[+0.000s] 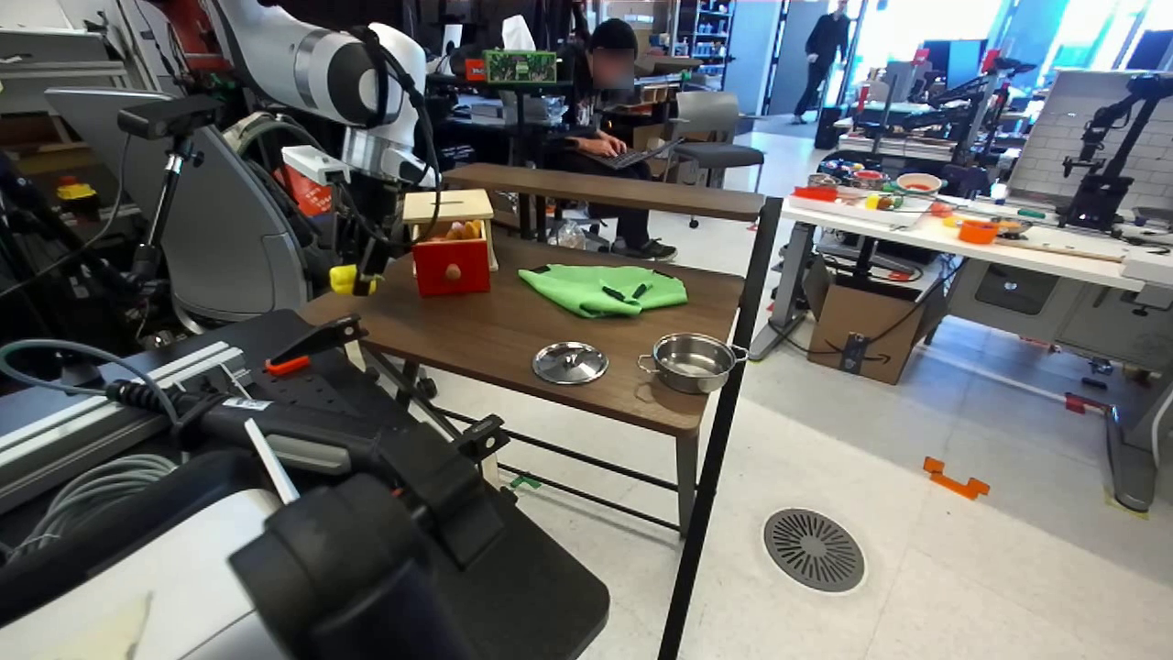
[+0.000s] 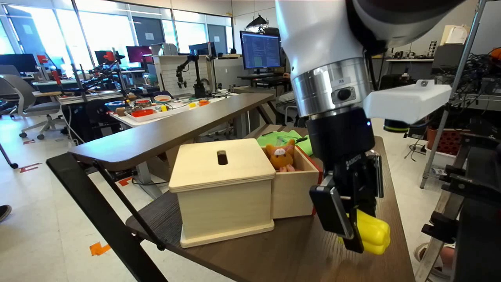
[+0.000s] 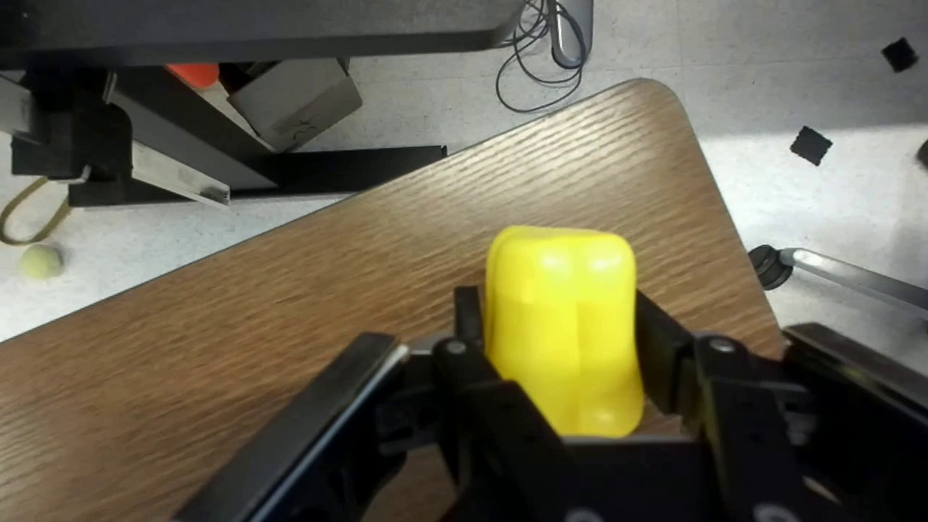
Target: Move the yellow pepper to the left
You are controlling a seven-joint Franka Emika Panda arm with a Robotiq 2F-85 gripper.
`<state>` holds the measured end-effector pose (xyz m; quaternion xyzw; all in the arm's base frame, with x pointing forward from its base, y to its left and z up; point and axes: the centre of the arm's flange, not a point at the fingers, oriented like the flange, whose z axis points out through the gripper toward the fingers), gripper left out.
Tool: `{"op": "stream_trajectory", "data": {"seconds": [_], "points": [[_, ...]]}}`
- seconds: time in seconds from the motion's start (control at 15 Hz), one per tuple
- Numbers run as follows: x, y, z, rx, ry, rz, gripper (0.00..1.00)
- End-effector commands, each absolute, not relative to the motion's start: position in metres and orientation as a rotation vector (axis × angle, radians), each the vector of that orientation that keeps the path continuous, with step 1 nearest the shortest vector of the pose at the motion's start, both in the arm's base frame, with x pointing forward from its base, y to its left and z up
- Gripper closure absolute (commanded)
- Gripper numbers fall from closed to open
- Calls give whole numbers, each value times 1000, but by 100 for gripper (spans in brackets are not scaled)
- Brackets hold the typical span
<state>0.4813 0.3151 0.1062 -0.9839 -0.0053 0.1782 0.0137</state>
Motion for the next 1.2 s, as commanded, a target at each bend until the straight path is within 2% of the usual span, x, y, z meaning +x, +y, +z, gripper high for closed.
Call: {"op": "stream_trajectory", "data": {"seconds": [0.0, 0.27, 0.33, 0.4, 0.6, 0.73, 1.13], "points": [[498, 324, 91, -3120, -47, 546, 77], [502, 325, 78, -3137, -75, 573, 77], [502, 324, 77, -3129, -86, 592, 27], [503, 325, 80, -3131, -89, 608, 24], [504, 324, 89, -3122, -87, 599, 4], [505, 324, 104, -3116, -82, 550, 0], [505, 322, 189, -3109, -59, 292, 0]]}}
